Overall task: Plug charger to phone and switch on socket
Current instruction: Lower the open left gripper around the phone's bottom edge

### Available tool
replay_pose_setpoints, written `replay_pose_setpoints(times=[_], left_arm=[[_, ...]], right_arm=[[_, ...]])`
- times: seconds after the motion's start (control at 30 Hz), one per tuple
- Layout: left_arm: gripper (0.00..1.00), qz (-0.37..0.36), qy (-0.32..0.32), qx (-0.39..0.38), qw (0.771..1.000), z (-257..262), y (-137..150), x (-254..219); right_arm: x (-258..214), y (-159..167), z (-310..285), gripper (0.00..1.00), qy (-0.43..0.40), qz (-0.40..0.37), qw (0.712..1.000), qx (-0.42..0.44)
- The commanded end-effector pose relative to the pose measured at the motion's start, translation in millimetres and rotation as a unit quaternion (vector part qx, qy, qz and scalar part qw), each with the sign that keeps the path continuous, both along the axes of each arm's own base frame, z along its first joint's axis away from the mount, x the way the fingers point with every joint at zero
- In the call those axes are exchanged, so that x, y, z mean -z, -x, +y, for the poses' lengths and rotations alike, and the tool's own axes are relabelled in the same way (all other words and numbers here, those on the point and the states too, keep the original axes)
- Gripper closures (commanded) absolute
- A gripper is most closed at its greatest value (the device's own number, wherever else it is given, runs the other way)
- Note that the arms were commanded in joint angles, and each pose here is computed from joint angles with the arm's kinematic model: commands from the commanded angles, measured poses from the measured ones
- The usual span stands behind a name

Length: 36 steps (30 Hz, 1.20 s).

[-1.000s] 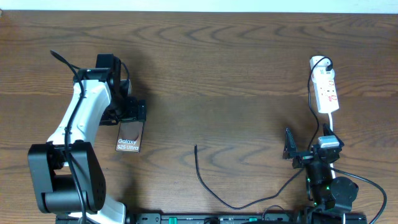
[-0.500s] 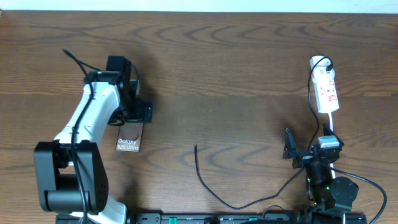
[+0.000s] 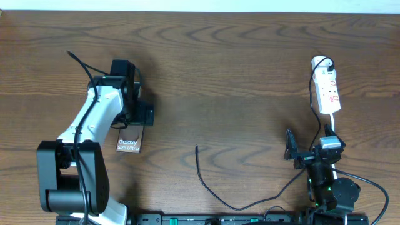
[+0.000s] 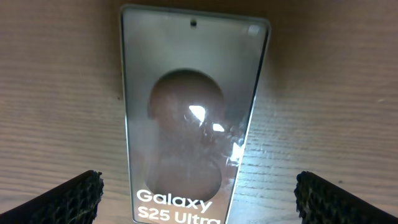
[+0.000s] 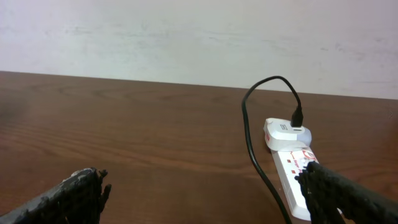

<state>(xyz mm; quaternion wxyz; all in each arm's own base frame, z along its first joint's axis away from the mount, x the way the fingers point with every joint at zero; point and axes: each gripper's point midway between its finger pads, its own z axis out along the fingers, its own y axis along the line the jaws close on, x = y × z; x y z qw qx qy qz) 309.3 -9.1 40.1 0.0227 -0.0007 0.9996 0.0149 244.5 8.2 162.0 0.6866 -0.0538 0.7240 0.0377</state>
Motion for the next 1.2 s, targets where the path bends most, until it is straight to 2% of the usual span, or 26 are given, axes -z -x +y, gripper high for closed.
replay_pose_setpoints(times=[0.0, 1.17], left_arm=[[0.01, 0.006, -0.007, -0.007, 1.0, 2, 5, 5], [0.02, -0.009, -0.006, -0.031, 0.999, 18, 3, 21]], right_arm=[[1, 0, 1, 0.01, 0.004, 0.002, 1.0, -0.001], [1, 0, 1, 0.01, 0.004, 0.002, 1.0, -0.001]])
